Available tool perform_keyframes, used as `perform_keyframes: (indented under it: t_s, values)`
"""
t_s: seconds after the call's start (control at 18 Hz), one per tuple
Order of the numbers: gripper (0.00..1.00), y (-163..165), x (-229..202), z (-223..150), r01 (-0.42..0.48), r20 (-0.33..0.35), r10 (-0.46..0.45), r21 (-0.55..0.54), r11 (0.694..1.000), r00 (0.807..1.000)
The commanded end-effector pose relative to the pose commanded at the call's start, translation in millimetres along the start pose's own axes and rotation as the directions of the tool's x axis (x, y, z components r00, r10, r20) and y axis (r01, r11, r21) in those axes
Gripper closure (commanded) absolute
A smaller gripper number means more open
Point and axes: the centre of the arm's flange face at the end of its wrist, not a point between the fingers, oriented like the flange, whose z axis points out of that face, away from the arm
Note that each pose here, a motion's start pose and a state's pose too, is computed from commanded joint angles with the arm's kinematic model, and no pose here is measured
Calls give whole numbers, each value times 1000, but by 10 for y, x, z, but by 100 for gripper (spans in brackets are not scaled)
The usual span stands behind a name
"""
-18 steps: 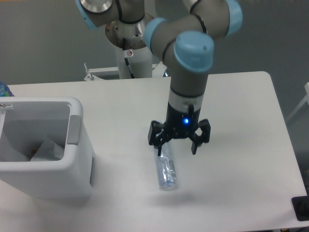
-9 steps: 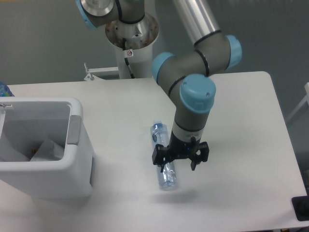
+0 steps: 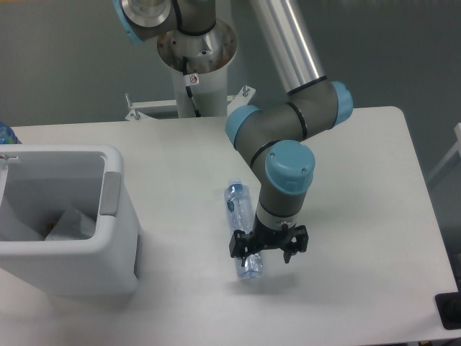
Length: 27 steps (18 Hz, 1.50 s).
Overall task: Place the trash in the trash can
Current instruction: 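Lower the gripper around the bottle and close on it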
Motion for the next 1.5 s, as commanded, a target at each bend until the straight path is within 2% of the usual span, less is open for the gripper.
perform_keyframes:
  t_s: [0.22, 1.0, 1.06, 1.28, 1.5]
  values:
    - [0, -21, 94, 180, -15, 30, 16, -39, 999, 999]
    - [0, -17, 92, 457, -26, 52, 30, -86, 996, 998]
    - [2, -31, 112, 439, -27, 52, 32, -83, 996, 998]
    - [31, -32, 111, 429, -25, 54, 29, -82, 996, 998]
    - [35, -33, 111, 418, -25, 56, 29, -81, 996, 998]
